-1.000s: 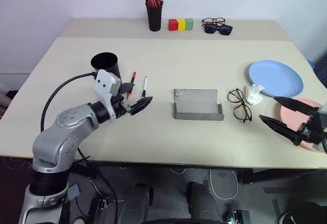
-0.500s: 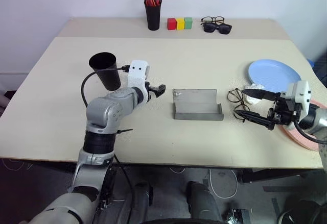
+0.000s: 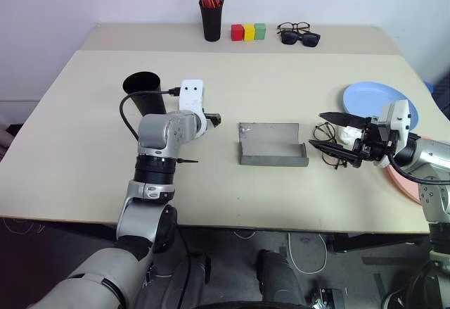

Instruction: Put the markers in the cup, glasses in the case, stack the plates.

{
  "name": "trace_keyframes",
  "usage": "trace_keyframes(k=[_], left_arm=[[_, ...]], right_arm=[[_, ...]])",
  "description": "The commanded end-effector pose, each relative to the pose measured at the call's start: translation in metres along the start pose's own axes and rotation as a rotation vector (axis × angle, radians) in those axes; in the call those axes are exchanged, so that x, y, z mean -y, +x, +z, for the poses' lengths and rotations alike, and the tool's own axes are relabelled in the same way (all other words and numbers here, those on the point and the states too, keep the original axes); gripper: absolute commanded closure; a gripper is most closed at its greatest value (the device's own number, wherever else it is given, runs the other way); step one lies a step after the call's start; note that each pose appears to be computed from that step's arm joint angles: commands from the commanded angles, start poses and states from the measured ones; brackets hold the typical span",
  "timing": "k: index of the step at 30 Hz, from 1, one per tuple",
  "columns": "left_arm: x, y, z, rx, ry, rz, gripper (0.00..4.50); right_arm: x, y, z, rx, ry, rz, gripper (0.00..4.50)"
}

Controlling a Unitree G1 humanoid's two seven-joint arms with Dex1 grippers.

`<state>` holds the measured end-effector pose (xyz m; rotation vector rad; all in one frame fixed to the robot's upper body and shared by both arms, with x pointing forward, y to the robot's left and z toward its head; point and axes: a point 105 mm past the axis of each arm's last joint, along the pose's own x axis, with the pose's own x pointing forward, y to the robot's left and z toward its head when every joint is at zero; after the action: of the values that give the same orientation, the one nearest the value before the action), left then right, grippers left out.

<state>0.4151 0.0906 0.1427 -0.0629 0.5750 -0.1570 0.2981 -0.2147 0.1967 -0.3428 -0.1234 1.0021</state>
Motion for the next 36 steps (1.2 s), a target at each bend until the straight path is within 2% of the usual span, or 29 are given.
trace_keyframes(k=[1,6,8,10,16,20,23,26,29,32,34,36], left_arm=[[-0.001,0.001,0.009,-0.001,-0.020,0.024,0.00],[0.009,0.017,-0.004,-0.077,-0.088,0.012,0.00],[0.012,0.021,-0.006,-0.100,-0.118,0.019,0.54],[0.015,0.022,-0.003,-0.097,-0.123,0.018,1.24],[0.011,0.023,0.003,-0.092,-0.141,0.049,4.31],[0.010,0.021,0.005,-0.098,-0.123,0.069,4.42],[0.020,0.014,0.016,-0.028,-0.084,0.006,4.42],[0.043,-0.008,0.050,0.232,0.025,-0.143,4.42],[0.044,-0.062,0.102,0.747,0.217,-0.105,4.42],[0.033,-0.091,0.116,0.937,0.300,-0.065,4.42],[0.017,-0.103,0.124,1.040,0.361,0.033,4.42],[-0.010,-0.106,0.127,1.077,0.388,0.178,4.42]], right_arm=[[0.001,-0.002,0.007,0.026,-0.033,-0.022,1.13],[0.000,-0.003,0.003,0.022,-0.030,-0.034,1.13],[0.000,-0.004,0.002,0.019,-0.029,-0.038,1.07],[-0.001,-0.005,0.001,0.017,-0.029,-0.042,1.07],[0.000,-0.007,0.001,0.014,-0.028,-0.052,1.07],[0.001,-0.007,-0.001,0.017,-0.023,-0.066,1.07],[0.001,-0.006,-0.003,0.018,-0.020,-0.070,1.07],[0.003,-0.004,-0.003,0.026,-0.014,-0.075,1.07],[0.005,-0.002,-0.003,0.040,-0.009,-0.085,1.07],[0.008,0.003,0.000,0.074,0.006,-0.093,1.07],[0.010,0.008,0.002,0.097,0.014,-0.092,1.07],[0.009,0.014,0.003,0.114,0.021,-0.087,1.07]])
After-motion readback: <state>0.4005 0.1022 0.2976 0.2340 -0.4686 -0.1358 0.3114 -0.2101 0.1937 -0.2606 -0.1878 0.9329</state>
